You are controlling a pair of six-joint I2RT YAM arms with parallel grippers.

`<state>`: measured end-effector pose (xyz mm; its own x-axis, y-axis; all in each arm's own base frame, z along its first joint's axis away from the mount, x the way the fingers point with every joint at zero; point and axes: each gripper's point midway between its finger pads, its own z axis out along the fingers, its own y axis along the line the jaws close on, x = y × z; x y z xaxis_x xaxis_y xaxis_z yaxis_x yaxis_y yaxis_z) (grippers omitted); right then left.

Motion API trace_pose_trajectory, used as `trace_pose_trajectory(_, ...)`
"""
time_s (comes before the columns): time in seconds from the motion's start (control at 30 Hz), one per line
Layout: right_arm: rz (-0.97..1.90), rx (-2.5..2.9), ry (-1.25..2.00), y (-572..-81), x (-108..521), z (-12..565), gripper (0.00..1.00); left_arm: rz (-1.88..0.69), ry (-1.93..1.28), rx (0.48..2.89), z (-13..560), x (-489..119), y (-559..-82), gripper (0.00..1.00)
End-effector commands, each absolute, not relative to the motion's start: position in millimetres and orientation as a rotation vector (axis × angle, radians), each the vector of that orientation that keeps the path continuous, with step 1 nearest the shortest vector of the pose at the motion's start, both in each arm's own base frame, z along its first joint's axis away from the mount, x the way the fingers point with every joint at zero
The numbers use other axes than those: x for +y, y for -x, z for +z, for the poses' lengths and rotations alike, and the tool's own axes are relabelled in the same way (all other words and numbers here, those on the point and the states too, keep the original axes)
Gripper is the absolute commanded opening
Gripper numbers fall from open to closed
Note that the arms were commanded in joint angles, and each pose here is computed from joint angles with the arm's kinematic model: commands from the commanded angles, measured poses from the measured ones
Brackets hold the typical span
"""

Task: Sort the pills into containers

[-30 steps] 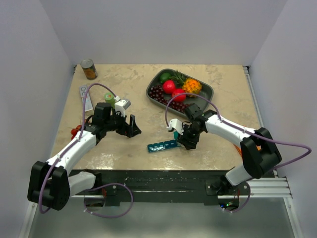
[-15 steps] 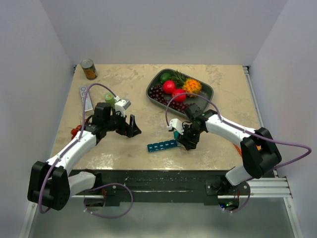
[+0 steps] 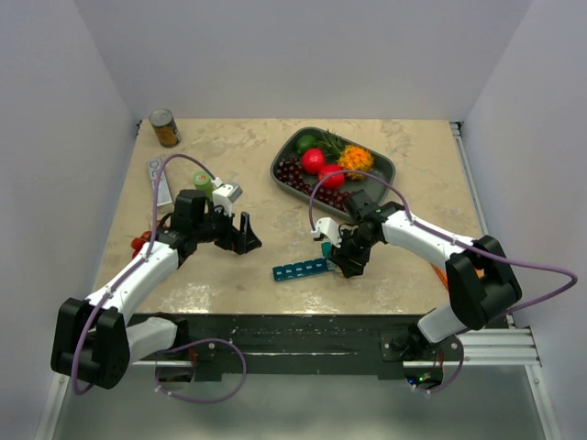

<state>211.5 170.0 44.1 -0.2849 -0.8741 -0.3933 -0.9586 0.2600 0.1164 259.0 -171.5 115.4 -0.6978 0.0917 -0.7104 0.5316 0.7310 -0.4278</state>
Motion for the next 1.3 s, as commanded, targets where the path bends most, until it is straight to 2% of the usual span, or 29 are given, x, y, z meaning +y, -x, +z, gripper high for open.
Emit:
trace_pose_trajectory(0.0, 0.536, 2.249, 1.669, -217.0, 179.7, 57.1, 0.05, -0.829, -0.523, 2.161, 133.2, -176.8, -265.3, 0.91)
trace_pose_trajectory(1.27, 0.653, 2.268, 1.600, -218.1, 181.6, 60.9, 0.05, -0.825, -0.527, 2.150, 136.2, -176.6, -265.0, 0.90)
